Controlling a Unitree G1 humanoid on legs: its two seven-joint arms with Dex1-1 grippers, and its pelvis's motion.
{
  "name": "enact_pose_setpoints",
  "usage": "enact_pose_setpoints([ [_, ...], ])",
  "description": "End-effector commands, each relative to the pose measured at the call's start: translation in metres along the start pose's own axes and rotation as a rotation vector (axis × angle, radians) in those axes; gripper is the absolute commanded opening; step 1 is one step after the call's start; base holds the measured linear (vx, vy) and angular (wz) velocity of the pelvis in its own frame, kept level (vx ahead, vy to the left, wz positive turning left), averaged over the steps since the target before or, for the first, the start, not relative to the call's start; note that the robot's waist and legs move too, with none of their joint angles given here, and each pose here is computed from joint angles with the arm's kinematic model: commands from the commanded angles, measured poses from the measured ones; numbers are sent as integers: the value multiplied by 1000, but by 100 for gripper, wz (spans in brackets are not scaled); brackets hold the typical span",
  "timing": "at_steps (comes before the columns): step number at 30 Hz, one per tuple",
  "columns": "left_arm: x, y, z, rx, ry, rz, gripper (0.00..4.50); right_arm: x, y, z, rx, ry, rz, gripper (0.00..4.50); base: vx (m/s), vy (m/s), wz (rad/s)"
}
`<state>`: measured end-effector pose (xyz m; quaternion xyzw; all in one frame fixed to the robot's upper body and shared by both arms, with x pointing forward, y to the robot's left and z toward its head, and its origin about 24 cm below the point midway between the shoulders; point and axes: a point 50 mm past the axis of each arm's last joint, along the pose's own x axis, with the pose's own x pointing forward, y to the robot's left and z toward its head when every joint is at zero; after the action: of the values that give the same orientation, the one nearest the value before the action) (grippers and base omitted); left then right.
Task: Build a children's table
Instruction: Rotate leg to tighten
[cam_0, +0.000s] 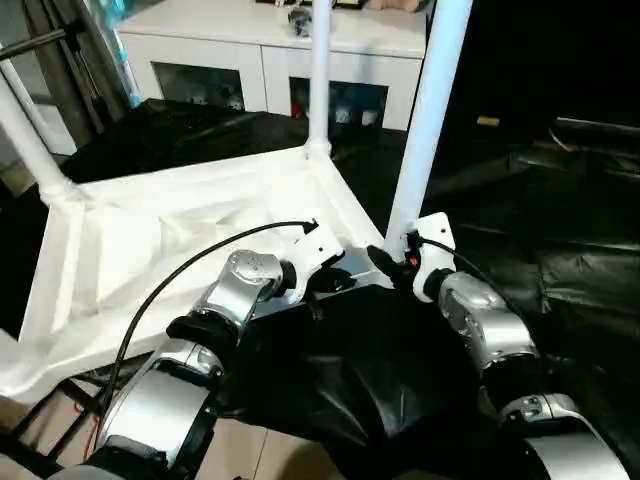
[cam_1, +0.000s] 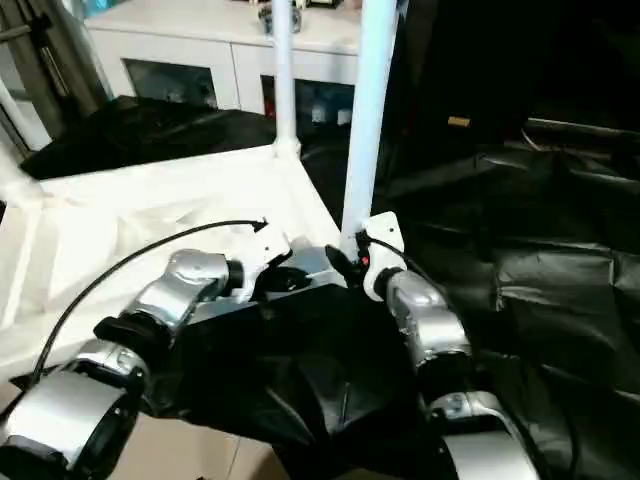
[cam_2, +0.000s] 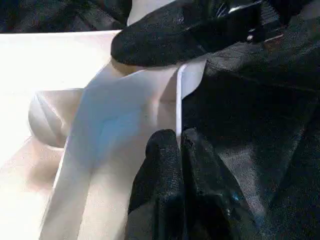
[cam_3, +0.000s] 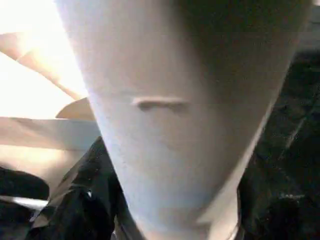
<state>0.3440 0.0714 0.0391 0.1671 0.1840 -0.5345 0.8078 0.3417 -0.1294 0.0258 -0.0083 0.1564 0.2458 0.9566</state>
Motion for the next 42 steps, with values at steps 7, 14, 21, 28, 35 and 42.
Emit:
enact_pose_setpoints([
  [7, 7, -18, 14, 81, -90, -192, 0, -5, 33, -7, -45, 13, 402, 346, 0, 0, 0],
  [14, -11, -11, 3, 101, -60, -261, 0, -37, 23, -8, -124, 43, 707, 346, 0, 0, 0],
  [21, -26, -3, -4, 122, -29, -292, 0, -52, 17, -11, -117, 113, 828, 314, 0, 0, 0],
  [28, -32, -1, -7, 127, -19, -308, 0, -59, 18, -14, -111, 157, 887, 273, 0, 0, 0],
  [35, -26, -3, -5, 113, -36, -284, 0, -54, 20, -15, -73, 119, 811, 264, 0, 0, 0],
  [42, -2, -6, 9, 67, -67, -144, 0, -20, 10, -23, -18, 119, 360, 262, 0, 0, 0],
])
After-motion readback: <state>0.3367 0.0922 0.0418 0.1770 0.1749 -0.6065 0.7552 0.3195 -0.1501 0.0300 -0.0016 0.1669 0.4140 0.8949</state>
